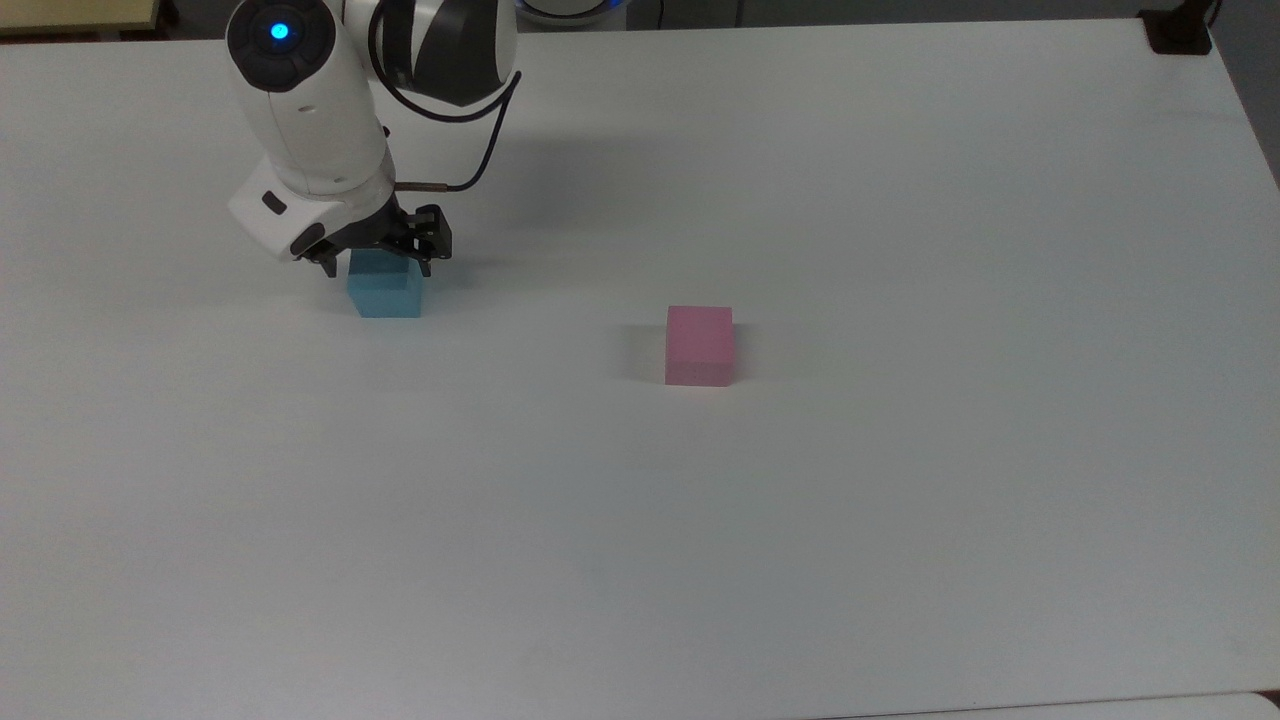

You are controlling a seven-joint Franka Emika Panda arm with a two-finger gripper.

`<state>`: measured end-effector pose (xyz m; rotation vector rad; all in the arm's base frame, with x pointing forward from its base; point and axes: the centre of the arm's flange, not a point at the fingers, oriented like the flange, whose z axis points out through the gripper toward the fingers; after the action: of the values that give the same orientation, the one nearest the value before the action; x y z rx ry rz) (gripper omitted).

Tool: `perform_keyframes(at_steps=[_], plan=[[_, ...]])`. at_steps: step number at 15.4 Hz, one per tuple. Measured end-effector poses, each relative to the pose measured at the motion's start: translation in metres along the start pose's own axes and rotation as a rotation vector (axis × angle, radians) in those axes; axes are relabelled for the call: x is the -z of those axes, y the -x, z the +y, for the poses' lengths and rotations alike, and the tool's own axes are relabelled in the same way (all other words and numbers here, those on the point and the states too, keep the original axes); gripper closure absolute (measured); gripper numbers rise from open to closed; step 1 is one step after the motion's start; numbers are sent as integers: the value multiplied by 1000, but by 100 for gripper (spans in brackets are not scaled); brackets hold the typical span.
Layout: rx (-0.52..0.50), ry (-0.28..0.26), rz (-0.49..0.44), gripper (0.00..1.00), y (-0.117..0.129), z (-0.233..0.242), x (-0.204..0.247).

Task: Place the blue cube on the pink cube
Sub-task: 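Lift the blue cube and carry it over the pink cube, lowering onto it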

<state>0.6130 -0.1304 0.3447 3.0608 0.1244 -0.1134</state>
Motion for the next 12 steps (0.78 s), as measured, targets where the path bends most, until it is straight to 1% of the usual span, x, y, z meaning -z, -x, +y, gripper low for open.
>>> perform_keyframes(at_steps=[1,3,5,7,9,12], plan=[[0,-1,-1,14,0,-1,-1],[0,-1,0,37,-1,-2,-1],[7,-3,1,39,-2,-8,2],[26,-18,-11,39,-3,-23,19],[29,-45,-10,39,-2,-44,44],[8,-58,5,36,-4,-91,91]])
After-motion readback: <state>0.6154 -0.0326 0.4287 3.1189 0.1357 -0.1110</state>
